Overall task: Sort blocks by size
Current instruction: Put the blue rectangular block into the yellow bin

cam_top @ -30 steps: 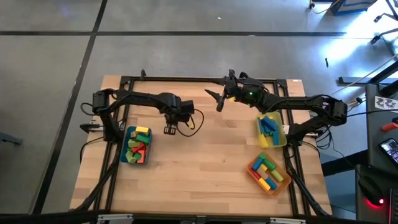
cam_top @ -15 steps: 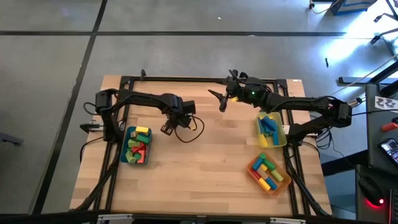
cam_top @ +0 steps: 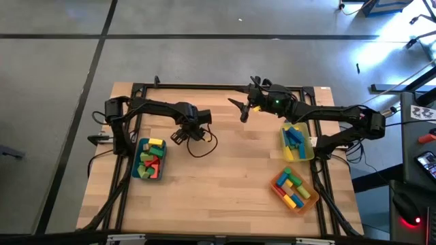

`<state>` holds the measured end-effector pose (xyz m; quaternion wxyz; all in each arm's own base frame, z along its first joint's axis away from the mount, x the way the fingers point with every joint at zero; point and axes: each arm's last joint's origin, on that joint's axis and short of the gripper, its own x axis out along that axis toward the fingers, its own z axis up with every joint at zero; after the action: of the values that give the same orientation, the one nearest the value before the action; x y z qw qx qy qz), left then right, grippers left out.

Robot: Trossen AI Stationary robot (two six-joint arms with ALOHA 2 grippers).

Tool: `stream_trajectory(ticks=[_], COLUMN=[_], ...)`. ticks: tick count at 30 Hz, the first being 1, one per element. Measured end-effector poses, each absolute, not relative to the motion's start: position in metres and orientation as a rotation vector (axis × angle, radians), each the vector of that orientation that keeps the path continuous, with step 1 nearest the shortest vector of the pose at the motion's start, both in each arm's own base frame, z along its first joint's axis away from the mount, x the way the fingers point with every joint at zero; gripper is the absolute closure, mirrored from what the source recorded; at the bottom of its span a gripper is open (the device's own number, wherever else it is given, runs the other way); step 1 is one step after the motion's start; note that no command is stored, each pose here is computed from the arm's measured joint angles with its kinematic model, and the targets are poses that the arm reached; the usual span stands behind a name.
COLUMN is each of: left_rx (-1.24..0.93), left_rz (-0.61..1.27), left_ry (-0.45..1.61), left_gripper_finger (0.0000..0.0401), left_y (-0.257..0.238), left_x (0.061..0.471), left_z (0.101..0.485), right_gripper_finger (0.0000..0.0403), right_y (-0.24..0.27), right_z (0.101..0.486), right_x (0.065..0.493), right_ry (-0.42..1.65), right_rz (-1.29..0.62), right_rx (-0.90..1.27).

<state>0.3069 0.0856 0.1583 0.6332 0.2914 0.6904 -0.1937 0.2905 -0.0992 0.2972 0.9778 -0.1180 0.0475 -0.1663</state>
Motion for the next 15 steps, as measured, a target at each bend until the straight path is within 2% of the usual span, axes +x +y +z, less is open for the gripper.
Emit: stream_trajectory(ticks=[15], left_rx=[0.702], left_rz=[-0.386], left_ry=[1.553], left_gripper_finger=[0.0207], left_y=[0.098], left_x=[0.302], left_z=[0.144], right_gripper_finger=[0.0185], right_y=[-0.099], right_z=[0.297], right_x=[0.291], right_ry=[0.096], right_rz=[-0.335], right_rx=[-0.238])
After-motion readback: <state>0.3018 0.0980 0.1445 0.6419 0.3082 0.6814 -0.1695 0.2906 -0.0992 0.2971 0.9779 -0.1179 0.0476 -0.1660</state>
